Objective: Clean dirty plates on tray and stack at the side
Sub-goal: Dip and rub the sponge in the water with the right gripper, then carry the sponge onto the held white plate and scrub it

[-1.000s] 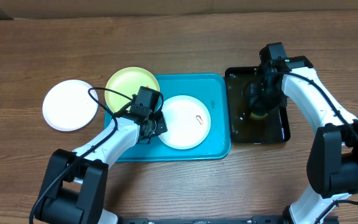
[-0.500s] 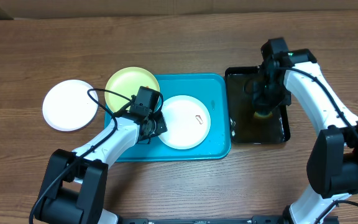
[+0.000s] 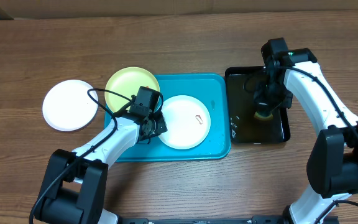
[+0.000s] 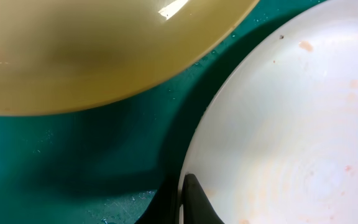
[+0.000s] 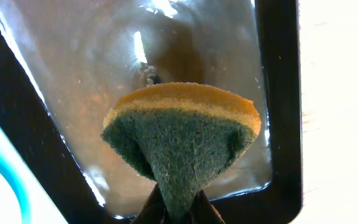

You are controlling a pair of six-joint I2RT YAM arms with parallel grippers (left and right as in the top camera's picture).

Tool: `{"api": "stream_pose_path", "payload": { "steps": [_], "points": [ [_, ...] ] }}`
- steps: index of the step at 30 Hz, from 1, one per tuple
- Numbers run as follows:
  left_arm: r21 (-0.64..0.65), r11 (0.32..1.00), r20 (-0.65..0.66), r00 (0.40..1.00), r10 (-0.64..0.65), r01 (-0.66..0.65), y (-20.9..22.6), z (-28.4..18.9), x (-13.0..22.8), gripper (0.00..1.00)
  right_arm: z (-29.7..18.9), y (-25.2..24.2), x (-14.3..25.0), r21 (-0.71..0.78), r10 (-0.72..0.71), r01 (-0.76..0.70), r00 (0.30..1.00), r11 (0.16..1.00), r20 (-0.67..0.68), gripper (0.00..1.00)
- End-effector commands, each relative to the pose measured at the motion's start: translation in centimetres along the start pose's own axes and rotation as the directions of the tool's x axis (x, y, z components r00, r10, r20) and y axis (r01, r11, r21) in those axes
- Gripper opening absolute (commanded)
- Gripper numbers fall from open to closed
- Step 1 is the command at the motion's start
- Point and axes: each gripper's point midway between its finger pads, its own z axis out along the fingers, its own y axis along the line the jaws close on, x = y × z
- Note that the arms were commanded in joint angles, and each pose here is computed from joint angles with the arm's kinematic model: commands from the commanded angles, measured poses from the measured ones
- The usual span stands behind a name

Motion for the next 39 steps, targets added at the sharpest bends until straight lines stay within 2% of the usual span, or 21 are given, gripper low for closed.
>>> {"api": "stream_pose_path", "payload": {
  "steps": [1, 13, 20, 27, 29, 34, 39],
  "points": [
    [-0.040, 0.999, -0.034, 0.999, -0.001, -0.001, 0.9, 0.6, 1.2, 0.05, -0.8, 0.2, -0.8, -0.012, 0.129, -0.129, 0.991, 0.992, 0.032, 0.04],
    [-0.040, 0.999, -0.034, 0.999, -0.001, -0.001, 0.9, 0.6, 1.2, 0.04, -0.8, 0.3, -0.9, -0.011, 0.028, -0.028, 0.999, 1.000, 0.038, 0.04],
    [-0.040, 0.999, -0.034, 0.999, 0.000, -0.001, 0.9, 0.6, 1.2, 0.04, -0.8, 0.8, -0.8, -0.041, 0.017, -0.016, 0.999, 0.999, 0.029, 0.04],
    [-0.040, 0.999, -0.035, 0.999, 0.003, -0.004, 0.9, 0.6, 1.2, 0.04, -1.1, 2.9, -0.3, -0.157, -0.140, 0.141, 0.990, 0.978, 0.020, 0.04],
    [-0.041, 0.999, -0.035, 0.999, 0.003, -0.004, 0.9, 0.6, 1.2, 0.04, -1.2, 3.9, 0.0, -0.196, -0.153, 0.153, 0.988, 0.969, 0.015, 0.04],
    [-0.040, 0.999, -0.035, 0.999, 0.003, -0.004, 0.9, 0.6, 1.2, 0.04, -1.5, 8.1, 1.7, -0.212, -0.321, 0.326, 0.945, 0.921, 0.058, 0.04],
    [-0.040, 0.999, -0.035, 0.999, 0.003, -0.004, 0.9, 0.6, 1.2, 0.04, -2.0, 14.2, 3.4, -0.209, -0.474, 0.504, 0.862, 0.838, 0.179, 0.04]
  ]
}}
